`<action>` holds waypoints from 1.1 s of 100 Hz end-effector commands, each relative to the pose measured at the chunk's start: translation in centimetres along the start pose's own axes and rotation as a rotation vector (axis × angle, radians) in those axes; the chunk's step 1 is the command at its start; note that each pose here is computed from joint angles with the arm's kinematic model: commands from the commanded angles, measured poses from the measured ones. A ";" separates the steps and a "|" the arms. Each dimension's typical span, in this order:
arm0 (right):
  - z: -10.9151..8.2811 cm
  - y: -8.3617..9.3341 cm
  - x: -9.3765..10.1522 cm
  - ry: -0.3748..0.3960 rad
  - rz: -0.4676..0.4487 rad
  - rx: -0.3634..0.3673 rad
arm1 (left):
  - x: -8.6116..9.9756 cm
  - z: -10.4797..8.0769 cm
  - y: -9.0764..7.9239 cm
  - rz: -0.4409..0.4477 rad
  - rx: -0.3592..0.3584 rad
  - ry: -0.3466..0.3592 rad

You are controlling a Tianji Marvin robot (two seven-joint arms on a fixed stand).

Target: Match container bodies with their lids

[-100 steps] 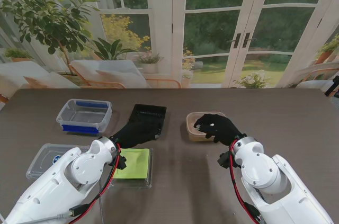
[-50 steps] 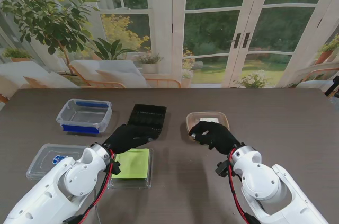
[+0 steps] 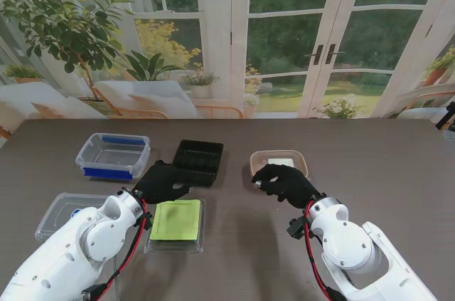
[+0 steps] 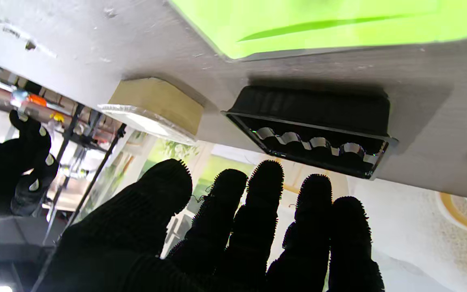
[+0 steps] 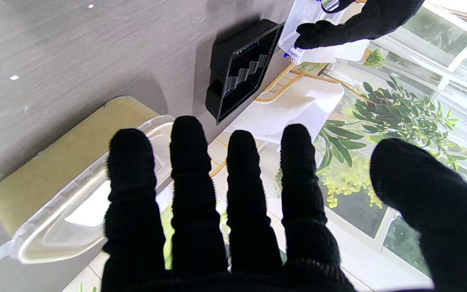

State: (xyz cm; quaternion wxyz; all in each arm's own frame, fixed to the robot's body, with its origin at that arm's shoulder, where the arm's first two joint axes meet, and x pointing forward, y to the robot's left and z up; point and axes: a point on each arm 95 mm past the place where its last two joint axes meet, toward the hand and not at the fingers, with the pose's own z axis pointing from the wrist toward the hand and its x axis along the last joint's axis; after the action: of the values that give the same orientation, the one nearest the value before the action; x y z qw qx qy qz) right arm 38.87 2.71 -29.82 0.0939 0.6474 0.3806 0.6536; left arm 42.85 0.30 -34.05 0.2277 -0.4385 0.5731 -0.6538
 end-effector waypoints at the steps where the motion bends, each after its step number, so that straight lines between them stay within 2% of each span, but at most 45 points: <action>1: 0.0 -0.4 0.0 0.003 0.008 0.017 | -0.6 0.5 -0.9 0.027 -0.005 0.010; 16: 0.2 -0.4 -0.2 -0.003 0.017 0.016 | -1.4 1.4 -1.1 0.105 -0.007 0.030; 46: 0.3 -0.6 -0.4 -0.010 0.037 0.021 | -2.7 2.6 -0.8 0.191 -0.075 0.037; 62: 0.3 -0.6 -0.4 -0.011 0.043 0.024 | -3.4 3.3 -0.7 0.243 -0.079 0.042; 110: 0.3 -0.6 -0.6 -0.018 0.068 0.025 | -4.9 5.6 0.4 0.282 -0.113 0.039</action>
State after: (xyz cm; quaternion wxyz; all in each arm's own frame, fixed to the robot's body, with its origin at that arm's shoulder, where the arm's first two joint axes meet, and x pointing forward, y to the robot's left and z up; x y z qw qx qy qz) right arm 39.21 2.62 -30.42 0.0754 0.6634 0.3629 0.6501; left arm 49.55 1.63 -36.52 0.2833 -0.3529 0.6695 -0.5890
